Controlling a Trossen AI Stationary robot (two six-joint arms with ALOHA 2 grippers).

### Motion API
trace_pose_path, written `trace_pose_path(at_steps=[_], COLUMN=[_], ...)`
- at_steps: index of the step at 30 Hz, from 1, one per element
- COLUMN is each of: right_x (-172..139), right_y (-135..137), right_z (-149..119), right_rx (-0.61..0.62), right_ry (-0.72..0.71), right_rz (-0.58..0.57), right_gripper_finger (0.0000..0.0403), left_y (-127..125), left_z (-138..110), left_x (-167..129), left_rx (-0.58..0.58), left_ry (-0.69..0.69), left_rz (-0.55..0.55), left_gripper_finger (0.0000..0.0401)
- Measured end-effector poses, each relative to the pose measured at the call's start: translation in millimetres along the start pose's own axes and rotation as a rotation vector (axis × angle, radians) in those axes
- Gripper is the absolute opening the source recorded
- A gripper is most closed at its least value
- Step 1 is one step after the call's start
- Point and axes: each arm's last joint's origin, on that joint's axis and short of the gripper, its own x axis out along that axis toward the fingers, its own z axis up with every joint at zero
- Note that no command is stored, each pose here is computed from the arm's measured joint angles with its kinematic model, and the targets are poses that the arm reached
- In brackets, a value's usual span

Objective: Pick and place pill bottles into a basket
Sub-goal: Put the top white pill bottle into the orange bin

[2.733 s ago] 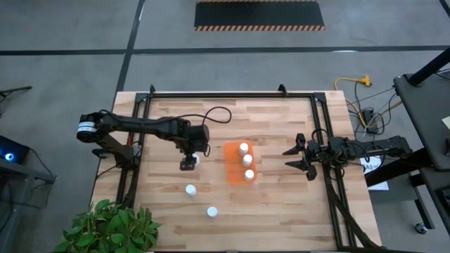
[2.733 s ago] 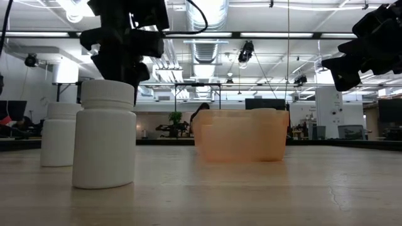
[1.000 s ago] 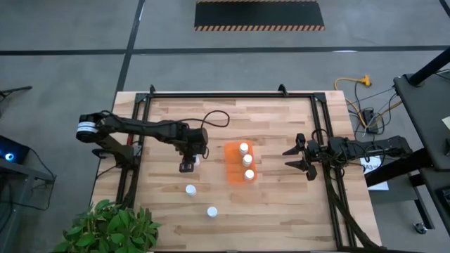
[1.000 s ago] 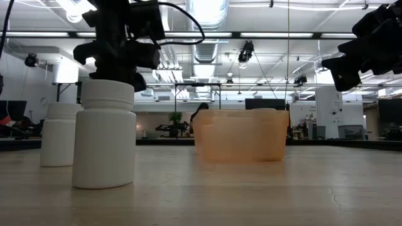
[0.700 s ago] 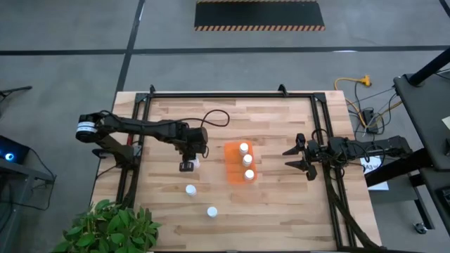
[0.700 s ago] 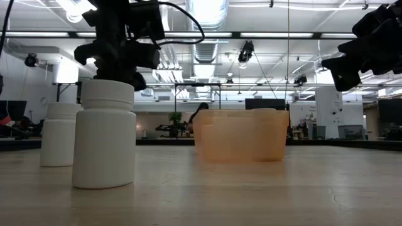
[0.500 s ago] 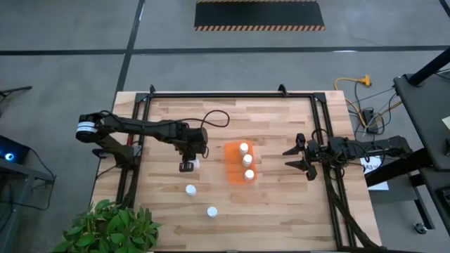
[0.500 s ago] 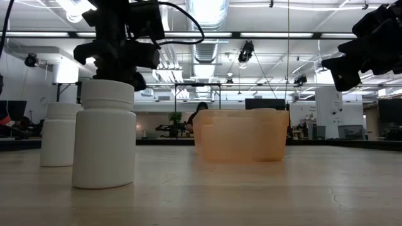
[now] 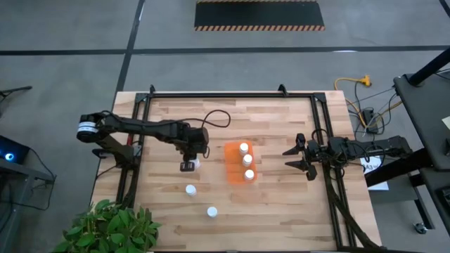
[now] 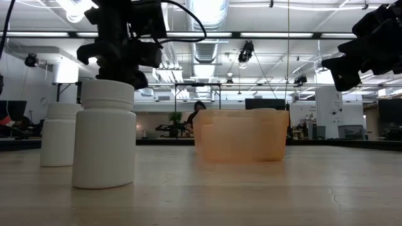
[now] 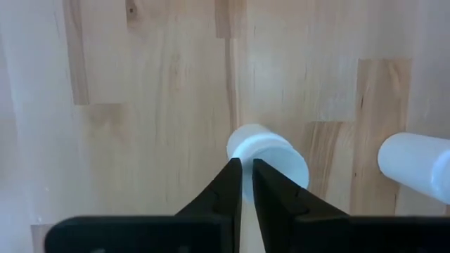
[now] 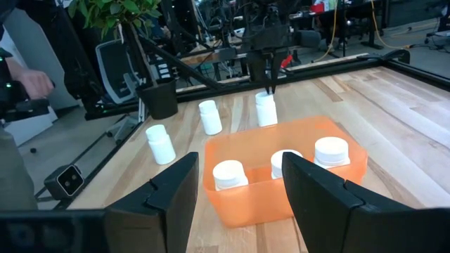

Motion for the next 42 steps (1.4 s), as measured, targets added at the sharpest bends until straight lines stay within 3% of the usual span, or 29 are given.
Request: trace_pose_path(at_steps=[11, 14, 21, 26, 36, 42], right_x=[0, 0, 0, 0, 0, 0], right_y=[0, 0, 0, 0, 0, 0], right_z=[0, 0, 0, 0, 0, 0], right_rx=[0.000, 0.000, 0.000, 0.000, 0.000, 0.000], right_ry=[0.000, 0.000, 0.000, 0.001, 0.000, 0.000], right_rz=[0.000, 0.000, 0.000, 0.000, 0.000, 0.000], right_gripper_finger=[0.0194, 0.0194, 0.0194, 0.0194, 0.0194, 0.0194], left_y=[0, -1, -5, -5, -5, -3], left_z=[6, 7, 7, 6, 13, 12], left_x=[-14, -18, -18, -17, -25, -24], left_rx=[-0.005, -0.054, -0.075, -0.078, -0.132, -0.163], left_ry=[0.010, 0.018, 0.013, 0.019, -0.014, -0.007], left_rz=[-0.002, -0.006, -0.129, -0.136, -0.119, -0.077], left_gripper_finger=[0.0017, 0.0017, 0.0031, 0.0080, 0.0217, 0.0254])
